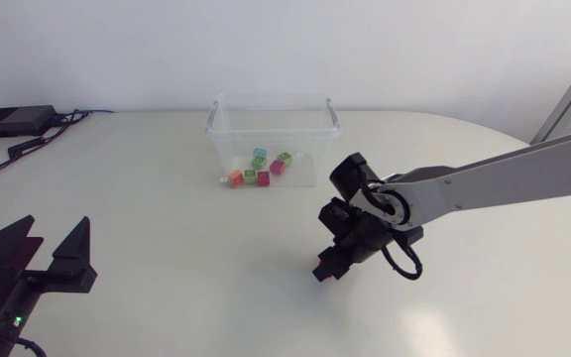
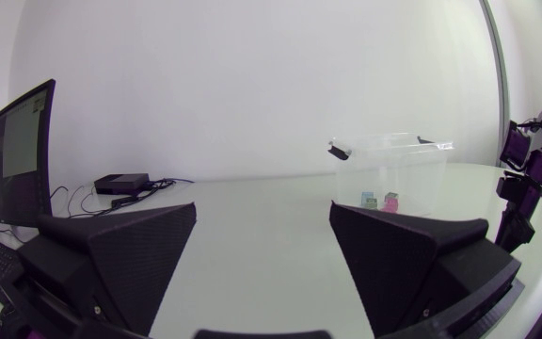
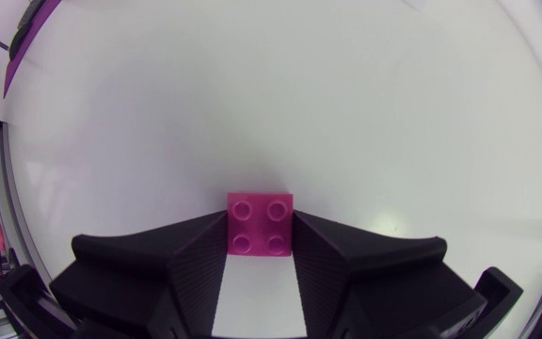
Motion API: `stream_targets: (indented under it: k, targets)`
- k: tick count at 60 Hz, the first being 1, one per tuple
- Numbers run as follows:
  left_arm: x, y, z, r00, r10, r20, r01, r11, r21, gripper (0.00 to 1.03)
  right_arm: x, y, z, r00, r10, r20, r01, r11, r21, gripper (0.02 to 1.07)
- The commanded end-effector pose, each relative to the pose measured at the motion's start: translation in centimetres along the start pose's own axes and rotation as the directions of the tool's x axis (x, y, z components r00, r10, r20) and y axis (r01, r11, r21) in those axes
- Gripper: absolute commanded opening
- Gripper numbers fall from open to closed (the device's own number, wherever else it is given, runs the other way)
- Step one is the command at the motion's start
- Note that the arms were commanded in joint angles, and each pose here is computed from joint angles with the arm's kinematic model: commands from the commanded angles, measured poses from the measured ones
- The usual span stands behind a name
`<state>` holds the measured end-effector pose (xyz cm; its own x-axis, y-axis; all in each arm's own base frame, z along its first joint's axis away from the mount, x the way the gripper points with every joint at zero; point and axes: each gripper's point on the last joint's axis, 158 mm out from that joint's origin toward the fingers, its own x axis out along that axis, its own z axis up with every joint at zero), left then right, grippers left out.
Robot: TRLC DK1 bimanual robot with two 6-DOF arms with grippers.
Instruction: Place the duplo bricks in the container
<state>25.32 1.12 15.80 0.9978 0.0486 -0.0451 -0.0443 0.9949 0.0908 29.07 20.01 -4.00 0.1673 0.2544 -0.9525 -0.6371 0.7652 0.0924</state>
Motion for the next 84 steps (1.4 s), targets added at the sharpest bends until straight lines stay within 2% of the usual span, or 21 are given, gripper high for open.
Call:
stream_targets:
  k: [1, 15, 28, 40, 60, 74, 84]
  targets:
    - [0.0, 0.3, -0.5, 1.0, 0.014, -0.003, -0.014, 1.0, 0.017, 0.99, -0.5, 0.1, 0.4, 1.0, -0.007, 0.016, 0.007, 1.0, 0.015, 0.41]
    - [0.0, 0.3, -0.5, 1.0, 0.014, -0.003, -0.014, 1.0, 0.017, 0.99, -2.8, -0.5, 1.9, 0.995, -0.033, 0.095, 0.03, 0.999, 0.027, 0.41]
    - [0.0, 0.3, -0.5, 1.0, 0.014, -0.003, -0.014, 1.0, 0.017, 0.99, -7.0, -1.7, 4.6, 0.971, -0.079, 0.227, 0.067, 0.996, 0.063, 0.41]
    - [0.0, 0.3, -0.5, 1.0, 0.014, -0.003, -0.014, 1.0, 0.017, 0.99, -11.7, -3.8, 7.2, 0.921, -0.131, 0.367, 0.093, 0.988, 0.119, 0.41]
    - [0.0, 0.3, -0.5, 1.0, 0.014, -0.003, -0.014, 1.0, 0.017, 0.99, -17.8, -7.0, 12.8, 0.831, -0.197, 0.52, 0.123, 0.977, 0.173, 0.41]
    - [0.0, 0.3, -0.5, 1.0, 0.014, -0.003, -0.014, 1.0, 0.017, 0.99, -18.9, -8.6, 17.8, 0.78, -0.196, 0.595, 0.119, 0.979, 0.167, 0.41]
    - [0.0, 0.3, -0.5, 1.0, 0.014, -0.003, -0.014, 1.0, 0.017, 0.99, -19.3, -8.3, 21.3, 0.719, -0.171, 0.673, 0.11, 0.985, 0.133, 0.41]
